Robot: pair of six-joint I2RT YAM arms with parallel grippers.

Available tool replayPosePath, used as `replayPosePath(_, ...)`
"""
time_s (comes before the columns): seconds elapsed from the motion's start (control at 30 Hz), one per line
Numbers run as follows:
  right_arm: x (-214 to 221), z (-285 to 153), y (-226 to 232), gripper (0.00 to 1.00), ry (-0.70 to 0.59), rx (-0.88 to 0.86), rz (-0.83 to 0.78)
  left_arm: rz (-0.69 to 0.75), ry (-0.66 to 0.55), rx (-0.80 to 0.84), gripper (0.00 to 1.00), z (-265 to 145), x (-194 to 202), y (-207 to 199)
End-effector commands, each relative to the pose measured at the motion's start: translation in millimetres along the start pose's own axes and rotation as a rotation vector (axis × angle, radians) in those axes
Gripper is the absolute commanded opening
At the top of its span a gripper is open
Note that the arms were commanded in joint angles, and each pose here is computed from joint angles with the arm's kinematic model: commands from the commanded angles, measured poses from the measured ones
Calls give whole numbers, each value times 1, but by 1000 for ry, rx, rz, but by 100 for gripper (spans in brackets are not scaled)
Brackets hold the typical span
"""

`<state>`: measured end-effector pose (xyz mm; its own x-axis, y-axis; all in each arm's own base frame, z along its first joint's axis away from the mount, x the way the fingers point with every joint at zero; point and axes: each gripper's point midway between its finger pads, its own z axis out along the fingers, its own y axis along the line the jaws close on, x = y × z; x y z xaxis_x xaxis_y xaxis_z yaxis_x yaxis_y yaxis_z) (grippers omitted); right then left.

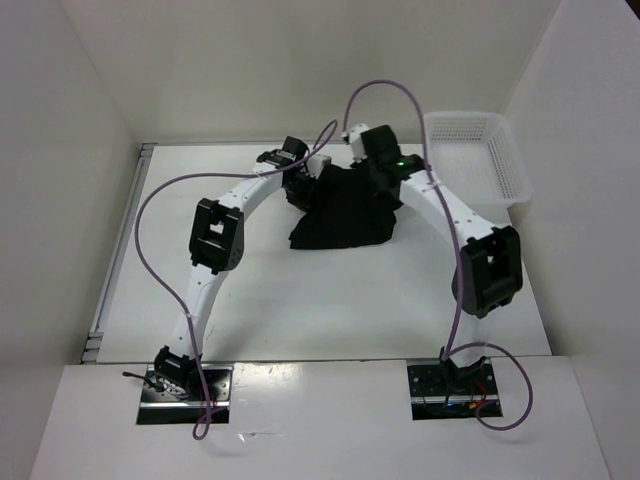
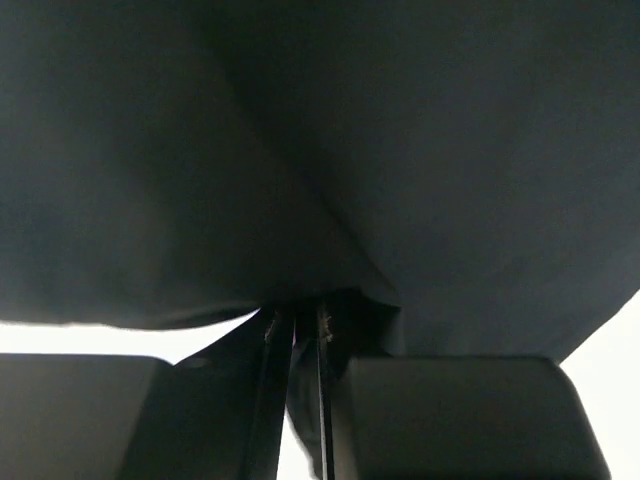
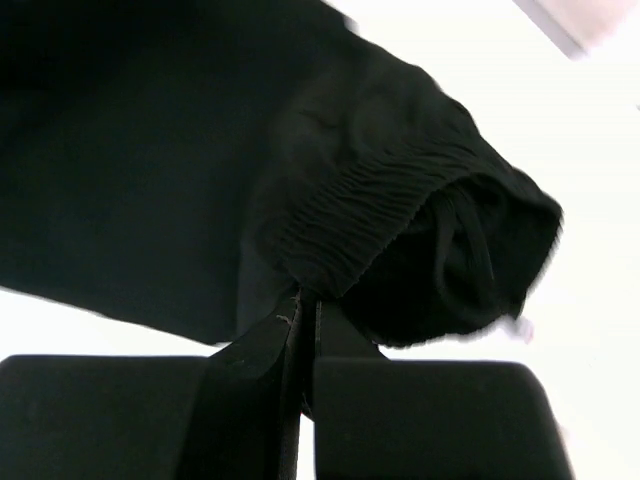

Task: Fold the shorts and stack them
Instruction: Fold the shorts

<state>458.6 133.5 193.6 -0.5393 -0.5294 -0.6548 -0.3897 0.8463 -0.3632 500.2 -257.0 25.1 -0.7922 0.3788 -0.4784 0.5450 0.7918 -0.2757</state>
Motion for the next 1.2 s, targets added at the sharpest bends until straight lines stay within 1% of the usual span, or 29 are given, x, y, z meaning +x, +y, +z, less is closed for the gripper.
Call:
replayPosePath(0.0,-33,3,43,0,-54,-35,-37,-10,72,59,21,17,18,-12)
replayPosePath(0.03,-34,9,66,0,-47,-67,-70,-10,72,59,21,17,18,-12)
replayPosePath(0.17,-53,19,104,0,-80,-110,-111,-27,82,73,21,8,24,-12)
replayPosePath(0.2,-54,23,107,0,-79,-119,-113,-46,70,62,21,4,24,1)
replayPosePath(0.23,-62,22,115,0,-96,-127,-119,-47,50,56,21,-3,19,4)
replayPosePath(0.27,-59,30,127,0,-83,-140,-134,-56,52,52,21,-7,21,7)
replayPosePath(0.3,-60,34,129,0,-84,-149,-150,-76,59,30,21,-9,28,19)
replayPosePath(0.33,-62,38,139,0,-86,-166,-176,-69,45,4,24,-15,25,21)
replayPosePath(0.37,-60,40,149,0,-83,-178,-199,-82,48,-18,26,-21,28,30)
replayPosePath(0.4,-64,38,148,0,-92,-176,-195,-94,65,-65,28,-22,38,41)
replayPosePath(0.5,-62,40,170,0,-94,-193,-244,-83,41,-116,38,-37,37,44)
replayPosePath(0.53,-56,44,175,0,-77,-192,-257,-96,58,-136,40,-36,48,51)
replayPosePath(0.57,-53,43,181,0,-74,-200,-282,-96,58,-136,42,-36,50,51)
replayPosePath(0.63,-51,40,199,12,-80,-209,-325,-109,78,-164,45,-39,60,58)
replayPosePath(0.67,-51,38,205,19,-86,-216,-343,-110,81,-164,45,-36,63,59)
replayPosePath(0.7,-52,33,215,23,-94,-229,-357,-122,89,-166,45,-39,68,62)
replayPosePath(0.77,-68,22,230,31,-142,-279,-357,-134,87,-172,48,-39,71,69)
replayPosePath(0.8,-84,12,235,36,-185,-297,-340,-146,85,-188,48,-42,72,77)
replayPosePath(0.83,-93,0,241,51,-213,-326,-342,-151,73,-194,50,-48,69,80)
replayPosePath(0.87,-102,-6,244,55,-236,-354,-323,-166,72,-218,52,-52,71,91)
replayPosePath(0.93,-129,-35,246,60,-315,-396,-290,-180,57,-254,54,-65,70,102)
replayPosePath(0.97,-135,-46,249,62,-336,-441,-290,-197,45,-285,55,-74,70,115)
replayPosePath(1.0,-142,-54,246,62,-354,-440,-268,-198,13,-310,57,-86,62,121)
replayPosePath(1.03,-150,-69,239,62,-385,-446,-247,-205,9,-328,57,-93,63,125)
replayPosePath(1.07,-153,-75,231,62,-393,-422,-240,-208,-7,-351,57,-103,60,130)
replayPosePath(1.1,-146,-73,227,62,-384,-400,-238,-211,-33,-400,57,-122,55,136)
replayPosePath(1.13,-149,-86,215,62,-406,-374,-235,-202,-64,-428,57,-133,47,138)
replayPosePath(1.17,-143,-84,203,62,-391,-347,-227,-193,-99,-447,58,-144,38,138)
